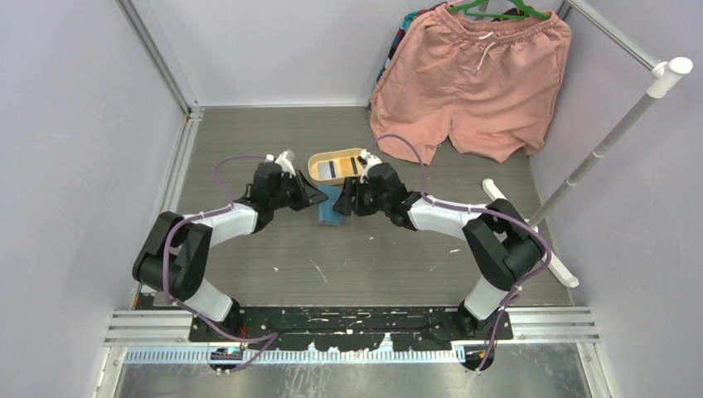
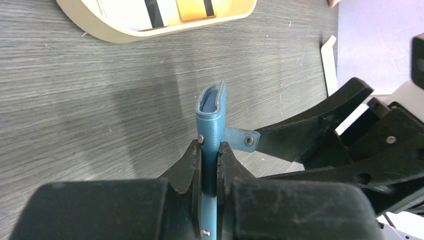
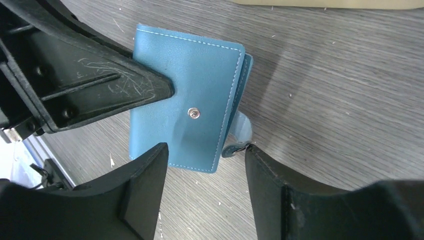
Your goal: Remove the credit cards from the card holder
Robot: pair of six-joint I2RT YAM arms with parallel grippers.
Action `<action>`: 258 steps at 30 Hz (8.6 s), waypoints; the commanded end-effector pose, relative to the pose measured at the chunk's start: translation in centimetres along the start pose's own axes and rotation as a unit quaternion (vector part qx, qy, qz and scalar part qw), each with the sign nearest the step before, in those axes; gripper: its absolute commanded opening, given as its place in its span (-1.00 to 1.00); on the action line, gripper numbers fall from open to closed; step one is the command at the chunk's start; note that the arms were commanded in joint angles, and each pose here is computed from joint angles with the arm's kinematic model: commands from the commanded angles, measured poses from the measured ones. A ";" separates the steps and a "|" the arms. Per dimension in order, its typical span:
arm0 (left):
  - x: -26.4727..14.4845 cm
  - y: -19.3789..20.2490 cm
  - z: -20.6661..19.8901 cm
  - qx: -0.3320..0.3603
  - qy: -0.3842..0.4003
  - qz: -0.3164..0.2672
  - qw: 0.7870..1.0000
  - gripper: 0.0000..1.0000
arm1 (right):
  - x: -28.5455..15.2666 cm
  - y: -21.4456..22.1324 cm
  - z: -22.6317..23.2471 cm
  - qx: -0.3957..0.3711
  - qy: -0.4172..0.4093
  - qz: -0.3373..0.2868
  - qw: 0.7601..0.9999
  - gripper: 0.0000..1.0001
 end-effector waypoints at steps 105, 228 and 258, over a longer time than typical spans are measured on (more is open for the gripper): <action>0.0 3.5 6.6 -0.011 -0.152 0.020 0.988 0.44 | 2.5 -2.1 -3.3 -0.104 0.132 -0.103 0.980 0.40; 4.3 9.4 0.3 -0.142 0.126 0.053 0.980 0.18 | -3.9 2.7 -8.7 -0.012 0.261 -0.059 0.964 -0.99; 2.4 6.9 2.4 -0.145 0.112 -0.003 0.983 0.15 | -2.9 4.6 -9.6 -0.008 0.260 -0.032 0.965 -0.99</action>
Point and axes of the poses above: each gripper's point midway between its finger pads, its own x axis out along the fingers, its own z axis along the line the jaws close on, y = z × x, the point moved 2 cm from there along -x, back along the fingers, and after that the axes turned 6 degrees about -x, right-handed, at the moved point
